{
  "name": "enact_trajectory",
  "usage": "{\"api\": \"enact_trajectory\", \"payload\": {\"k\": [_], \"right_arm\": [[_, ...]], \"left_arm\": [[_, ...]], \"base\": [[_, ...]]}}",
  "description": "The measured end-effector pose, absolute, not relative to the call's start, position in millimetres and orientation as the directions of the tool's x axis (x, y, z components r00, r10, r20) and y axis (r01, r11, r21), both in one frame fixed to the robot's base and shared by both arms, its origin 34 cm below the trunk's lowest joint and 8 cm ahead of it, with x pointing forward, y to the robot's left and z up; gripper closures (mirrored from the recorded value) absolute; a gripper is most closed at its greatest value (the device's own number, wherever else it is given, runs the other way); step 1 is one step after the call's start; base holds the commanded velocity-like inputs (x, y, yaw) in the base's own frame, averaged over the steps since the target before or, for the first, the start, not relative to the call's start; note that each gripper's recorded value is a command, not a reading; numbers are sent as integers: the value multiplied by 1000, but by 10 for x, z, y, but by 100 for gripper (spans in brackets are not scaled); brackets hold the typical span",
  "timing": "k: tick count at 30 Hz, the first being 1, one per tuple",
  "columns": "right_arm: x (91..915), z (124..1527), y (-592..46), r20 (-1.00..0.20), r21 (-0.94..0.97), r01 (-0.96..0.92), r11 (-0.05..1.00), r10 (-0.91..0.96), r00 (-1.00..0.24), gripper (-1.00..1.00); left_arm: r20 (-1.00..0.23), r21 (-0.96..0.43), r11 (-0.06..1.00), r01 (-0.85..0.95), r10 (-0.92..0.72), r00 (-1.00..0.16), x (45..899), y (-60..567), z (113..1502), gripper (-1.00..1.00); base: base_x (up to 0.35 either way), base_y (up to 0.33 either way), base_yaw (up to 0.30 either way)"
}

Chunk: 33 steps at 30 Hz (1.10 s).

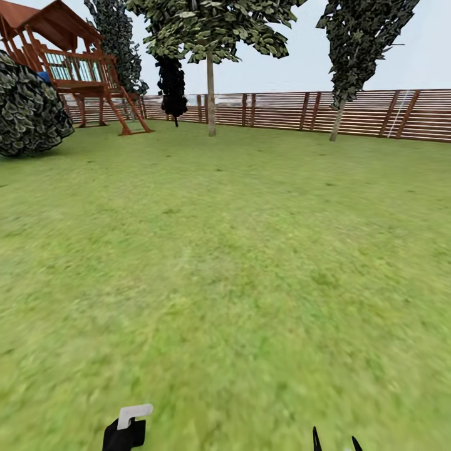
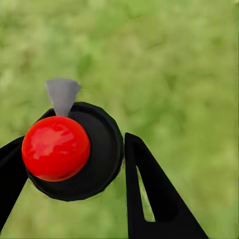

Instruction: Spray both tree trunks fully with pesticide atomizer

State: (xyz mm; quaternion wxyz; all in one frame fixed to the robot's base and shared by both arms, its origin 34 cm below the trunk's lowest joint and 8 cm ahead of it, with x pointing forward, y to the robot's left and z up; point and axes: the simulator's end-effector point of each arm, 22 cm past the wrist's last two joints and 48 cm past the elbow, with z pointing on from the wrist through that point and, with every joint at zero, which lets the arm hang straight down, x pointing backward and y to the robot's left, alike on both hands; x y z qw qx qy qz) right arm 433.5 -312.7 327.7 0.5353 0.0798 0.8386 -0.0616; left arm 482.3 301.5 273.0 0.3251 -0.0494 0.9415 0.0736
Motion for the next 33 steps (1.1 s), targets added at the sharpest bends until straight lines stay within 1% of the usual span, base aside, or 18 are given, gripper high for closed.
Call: {"api": "enact_trajectory", "payload": {"k": [33], "right_arm": [[4335,3277,-3128,-908,-18,200,980,68,-414,-100]], "left_arm": [[-620,105,985,-140,-46,-783,4825,2999,2731,100]], "base": [[340,0,0]]}}
